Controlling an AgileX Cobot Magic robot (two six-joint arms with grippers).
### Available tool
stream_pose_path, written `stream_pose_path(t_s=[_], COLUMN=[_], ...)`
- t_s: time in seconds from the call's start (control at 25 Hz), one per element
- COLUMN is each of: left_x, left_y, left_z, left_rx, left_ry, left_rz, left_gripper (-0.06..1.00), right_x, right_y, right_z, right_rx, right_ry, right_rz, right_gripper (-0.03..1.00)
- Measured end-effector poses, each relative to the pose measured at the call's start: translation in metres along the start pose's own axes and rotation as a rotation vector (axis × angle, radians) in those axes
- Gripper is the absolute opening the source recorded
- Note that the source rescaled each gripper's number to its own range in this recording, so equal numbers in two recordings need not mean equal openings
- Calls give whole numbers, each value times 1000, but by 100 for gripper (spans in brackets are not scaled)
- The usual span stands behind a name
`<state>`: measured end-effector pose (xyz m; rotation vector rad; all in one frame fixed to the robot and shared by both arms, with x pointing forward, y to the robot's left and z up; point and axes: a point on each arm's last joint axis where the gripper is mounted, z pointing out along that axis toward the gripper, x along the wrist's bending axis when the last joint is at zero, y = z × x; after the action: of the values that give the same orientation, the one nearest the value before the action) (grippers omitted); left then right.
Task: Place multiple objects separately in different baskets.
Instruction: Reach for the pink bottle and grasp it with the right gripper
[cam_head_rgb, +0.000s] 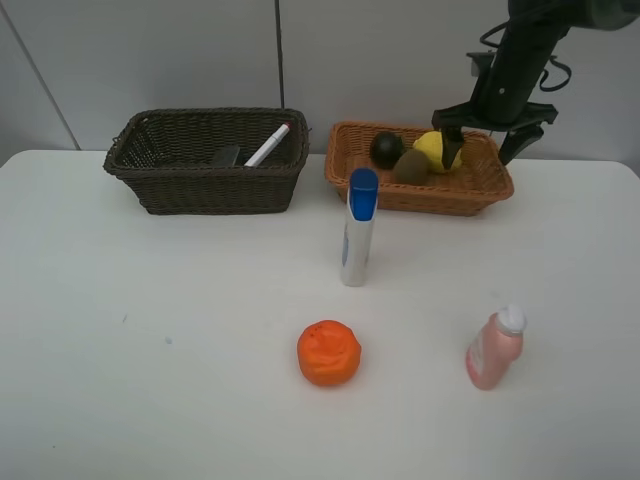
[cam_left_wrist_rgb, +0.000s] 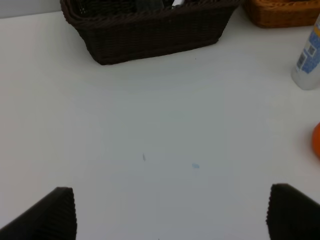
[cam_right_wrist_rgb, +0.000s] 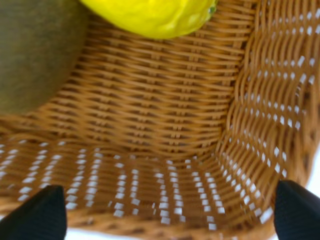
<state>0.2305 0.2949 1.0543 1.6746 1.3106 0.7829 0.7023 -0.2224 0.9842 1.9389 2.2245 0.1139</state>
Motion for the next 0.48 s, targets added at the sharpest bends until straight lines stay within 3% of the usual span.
stream_pose_path(t_s=[0.24,0.48], left_x=[0,0], left_y=[0,0], left_z=[0,0], left_rx=[0,0], left_ry=[0,0], left_rz=[0,0], left_gripper=[100,100], right_x=[-2,-9], right_y=[-31,-93], right_z=[-57,-96], right_rx=[-43,-20], right_ry=[51,47], right_rz=[38,42], right_gripper=[98,98])
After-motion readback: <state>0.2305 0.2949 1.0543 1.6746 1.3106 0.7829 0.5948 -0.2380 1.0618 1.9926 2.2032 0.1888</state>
